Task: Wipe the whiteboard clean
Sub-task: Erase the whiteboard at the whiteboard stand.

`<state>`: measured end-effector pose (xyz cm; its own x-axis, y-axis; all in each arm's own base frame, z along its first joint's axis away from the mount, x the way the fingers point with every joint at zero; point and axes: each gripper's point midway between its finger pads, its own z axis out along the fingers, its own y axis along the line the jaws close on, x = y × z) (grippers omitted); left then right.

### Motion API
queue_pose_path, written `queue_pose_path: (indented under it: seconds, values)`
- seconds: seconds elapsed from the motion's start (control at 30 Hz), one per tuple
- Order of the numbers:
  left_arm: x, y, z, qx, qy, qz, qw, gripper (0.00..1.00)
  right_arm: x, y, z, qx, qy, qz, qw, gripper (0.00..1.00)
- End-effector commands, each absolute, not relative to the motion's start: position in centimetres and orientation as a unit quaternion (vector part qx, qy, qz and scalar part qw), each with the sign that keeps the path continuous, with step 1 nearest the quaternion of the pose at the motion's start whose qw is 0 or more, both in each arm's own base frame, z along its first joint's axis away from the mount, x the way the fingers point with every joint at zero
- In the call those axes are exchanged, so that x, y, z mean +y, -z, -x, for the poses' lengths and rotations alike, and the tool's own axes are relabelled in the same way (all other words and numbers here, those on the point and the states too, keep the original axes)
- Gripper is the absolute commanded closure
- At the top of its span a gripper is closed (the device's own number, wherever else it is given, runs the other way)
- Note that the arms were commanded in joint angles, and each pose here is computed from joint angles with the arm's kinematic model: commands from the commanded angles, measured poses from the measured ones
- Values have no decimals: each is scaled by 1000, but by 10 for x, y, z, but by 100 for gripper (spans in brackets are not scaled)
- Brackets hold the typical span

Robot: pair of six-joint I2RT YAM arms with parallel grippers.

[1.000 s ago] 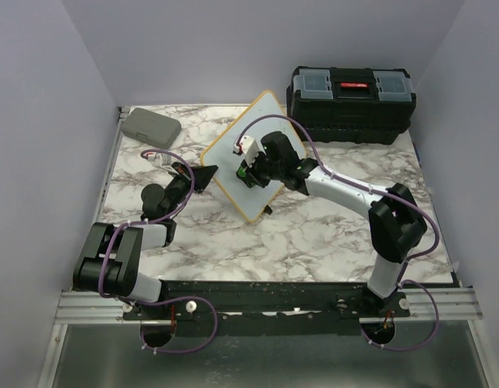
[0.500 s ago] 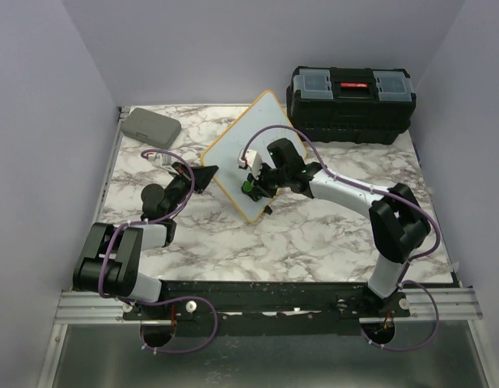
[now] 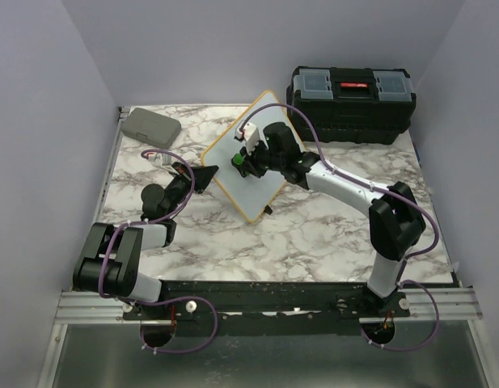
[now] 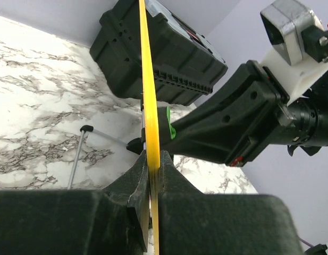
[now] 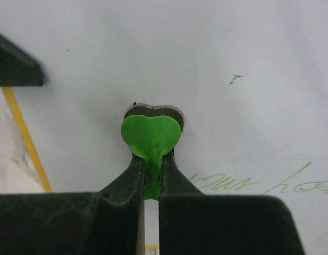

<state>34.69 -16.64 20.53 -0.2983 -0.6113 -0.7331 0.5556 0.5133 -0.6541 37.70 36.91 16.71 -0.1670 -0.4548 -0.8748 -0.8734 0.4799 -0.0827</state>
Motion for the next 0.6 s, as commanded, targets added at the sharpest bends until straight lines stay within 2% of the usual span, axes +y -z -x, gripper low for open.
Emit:
queue_pose_path:
  seconds: [0.0,0.27,0.57]
  values:
    - [-186,-206,-327,638,520,-34,566,100,362,-171,-410,748,-175,406,494,99]
    - [-186,-205,-327,637,521,-35,567,100,344,-101,-355,746,-192,513,379,99]
    - [-187,-205,-329,637,522,-33,566,100,337,-66,-298,728,-266,563,285,99]
